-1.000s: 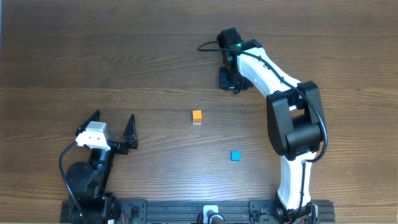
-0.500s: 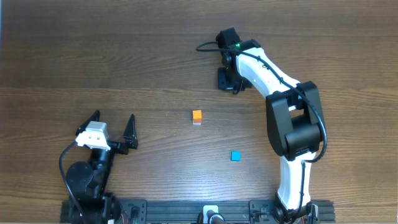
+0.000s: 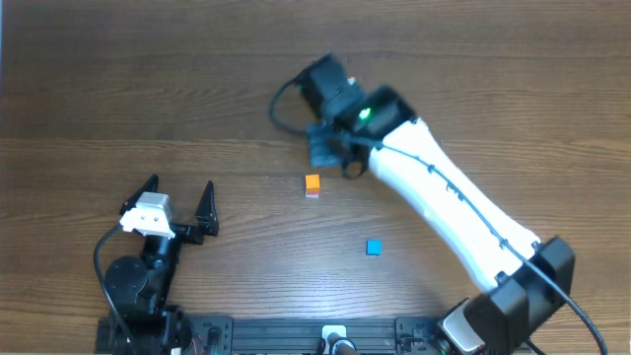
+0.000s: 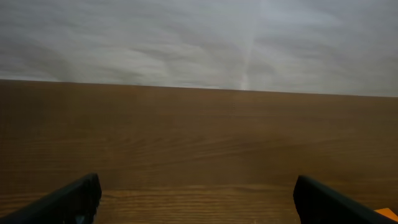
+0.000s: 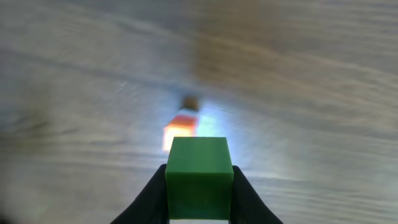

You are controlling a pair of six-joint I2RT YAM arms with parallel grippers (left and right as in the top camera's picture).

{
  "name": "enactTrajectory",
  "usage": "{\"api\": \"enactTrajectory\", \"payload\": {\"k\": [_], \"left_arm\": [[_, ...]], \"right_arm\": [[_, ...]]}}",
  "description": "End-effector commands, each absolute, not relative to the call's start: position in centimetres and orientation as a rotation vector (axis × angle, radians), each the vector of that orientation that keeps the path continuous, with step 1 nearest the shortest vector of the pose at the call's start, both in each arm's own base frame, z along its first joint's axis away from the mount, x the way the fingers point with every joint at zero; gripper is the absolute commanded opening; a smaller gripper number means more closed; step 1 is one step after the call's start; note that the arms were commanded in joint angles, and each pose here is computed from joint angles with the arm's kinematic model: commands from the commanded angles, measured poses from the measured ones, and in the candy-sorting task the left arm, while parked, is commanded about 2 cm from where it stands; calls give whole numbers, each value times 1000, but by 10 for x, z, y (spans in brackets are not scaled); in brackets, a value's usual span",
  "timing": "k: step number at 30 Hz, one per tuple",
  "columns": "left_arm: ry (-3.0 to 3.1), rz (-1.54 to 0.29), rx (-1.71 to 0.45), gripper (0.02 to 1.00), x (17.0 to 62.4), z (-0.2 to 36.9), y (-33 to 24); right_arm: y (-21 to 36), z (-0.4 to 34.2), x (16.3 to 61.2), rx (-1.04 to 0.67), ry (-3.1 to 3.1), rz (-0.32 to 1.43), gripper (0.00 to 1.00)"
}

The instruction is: Stack Cubes

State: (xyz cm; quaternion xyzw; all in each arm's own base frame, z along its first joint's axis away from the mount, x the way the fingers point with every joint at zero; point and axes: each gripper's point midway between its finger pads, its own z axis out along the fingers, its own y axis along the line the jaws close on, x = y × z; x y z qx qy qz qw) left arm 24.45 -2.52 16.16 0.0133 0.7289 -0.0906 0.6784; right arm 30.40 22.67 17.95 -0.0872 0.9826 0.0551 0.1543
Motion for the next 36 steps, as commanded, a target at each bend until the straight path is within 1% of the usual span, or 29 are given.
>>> {"api": "enactTrajectory", "payload": {"k": [1, 7, 12, 20, 24, 28, 36], "left_arm": [[1634, -202, 52, 1000, 244, 160, -28], [1634, -202, 53, 1000, 244, 160, -28], [1634, -202, 53, 1000, 244, 160, -28], [1634, -202, 52, 1000, 244, 160, -28], [1634, -202, 53, 1000, 244, 160, -28], [1634, -202, 52, 1000, 244, 160, -28], [1634, -202, 52, 996, 244, 160, -28]], "right_arm": [[251, 162, 285, -216, 2859, 113, 51], [252, 128, 288, -189, 2941, 40, 45], [252, 112, 288, -186, 2981, 5, 36], [250, 109, 283, -184, 3000, -15, 31], [247, 101, 280, -155, 3018, -30, 29], [251, 95, 279, -158, 3025, 6, 31], [253, 94, 280, -146, 3017, 18, 29]]}}
